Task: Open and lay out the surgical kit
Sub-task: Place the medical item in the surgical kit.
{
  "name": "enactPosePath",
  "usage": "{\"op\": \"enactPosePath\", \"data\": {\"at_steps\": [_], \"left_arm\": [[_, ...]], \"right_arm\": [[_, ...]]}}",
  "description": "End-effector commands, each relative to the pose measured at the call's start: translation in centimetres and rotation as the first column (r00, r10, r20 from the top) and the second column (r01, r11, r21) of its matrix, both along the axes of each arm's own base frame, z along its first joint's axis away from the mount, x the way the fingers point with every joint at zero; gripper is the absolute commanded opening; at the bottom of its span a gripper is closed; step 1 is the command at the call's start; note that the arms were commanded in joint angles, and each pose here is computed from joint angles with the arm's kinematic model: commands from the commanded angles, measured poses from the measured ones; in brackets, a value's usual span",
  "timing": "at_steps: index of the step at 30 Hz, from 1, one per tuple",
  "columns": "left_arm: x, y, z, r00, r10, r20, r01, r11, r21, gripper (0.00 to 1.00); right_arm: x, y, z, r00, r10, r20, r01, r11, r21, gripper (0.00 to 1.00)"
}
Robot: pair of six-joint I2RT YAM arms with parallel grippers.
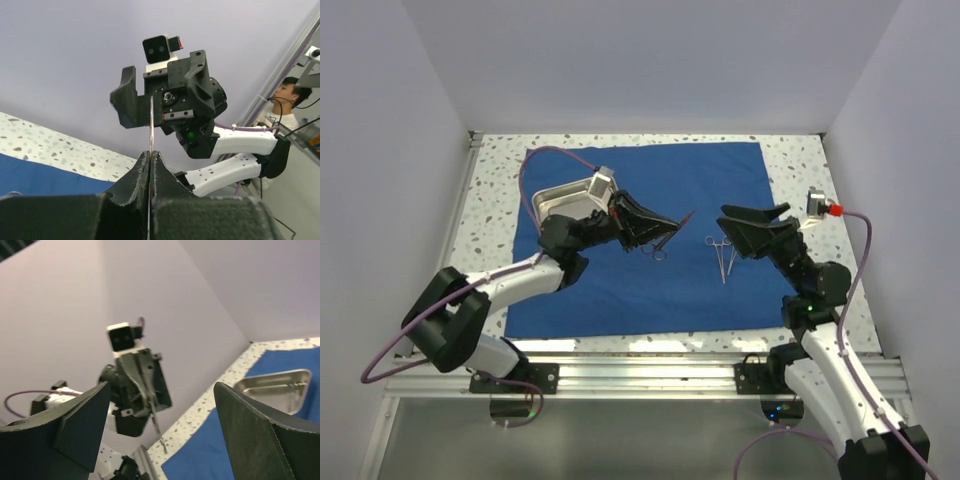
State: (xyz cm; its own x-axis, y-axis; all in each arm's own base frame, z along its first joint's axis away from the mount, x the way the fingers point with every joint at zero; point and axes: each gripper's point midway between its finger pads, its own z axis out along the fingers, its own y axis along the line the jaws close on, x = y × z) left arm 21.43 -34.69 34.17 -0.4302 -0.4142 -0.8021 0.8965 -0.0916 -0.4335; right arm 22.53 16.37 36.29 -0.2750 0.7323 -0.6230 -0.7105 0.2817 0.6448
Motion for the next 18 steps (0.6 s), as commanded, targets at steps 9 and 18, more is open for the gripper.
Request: {"op": "enactPosePath", "data": {"at_steps": [9, 18], "left_arm": [[-0.6, 0.1, 1.4, 0.993, -0.116, -0.01, 0.113, 0.98, -0.161, 0.0], [-0.8, 0.1, 2.9, 0.987, -0.16, 0.002, 0.157, 0.966, -0.206, 0.0]], "right_arm": [[-3.1, 1.1, 4.5, 0.954, 0.224, 0.199, -0.253, 0.958, 0.135, 0.73], [-1.3, 1.5, 1.6, 0.973, 0.187, 0.132, -0.199, 0.977, 0.083, 0.74]]}}
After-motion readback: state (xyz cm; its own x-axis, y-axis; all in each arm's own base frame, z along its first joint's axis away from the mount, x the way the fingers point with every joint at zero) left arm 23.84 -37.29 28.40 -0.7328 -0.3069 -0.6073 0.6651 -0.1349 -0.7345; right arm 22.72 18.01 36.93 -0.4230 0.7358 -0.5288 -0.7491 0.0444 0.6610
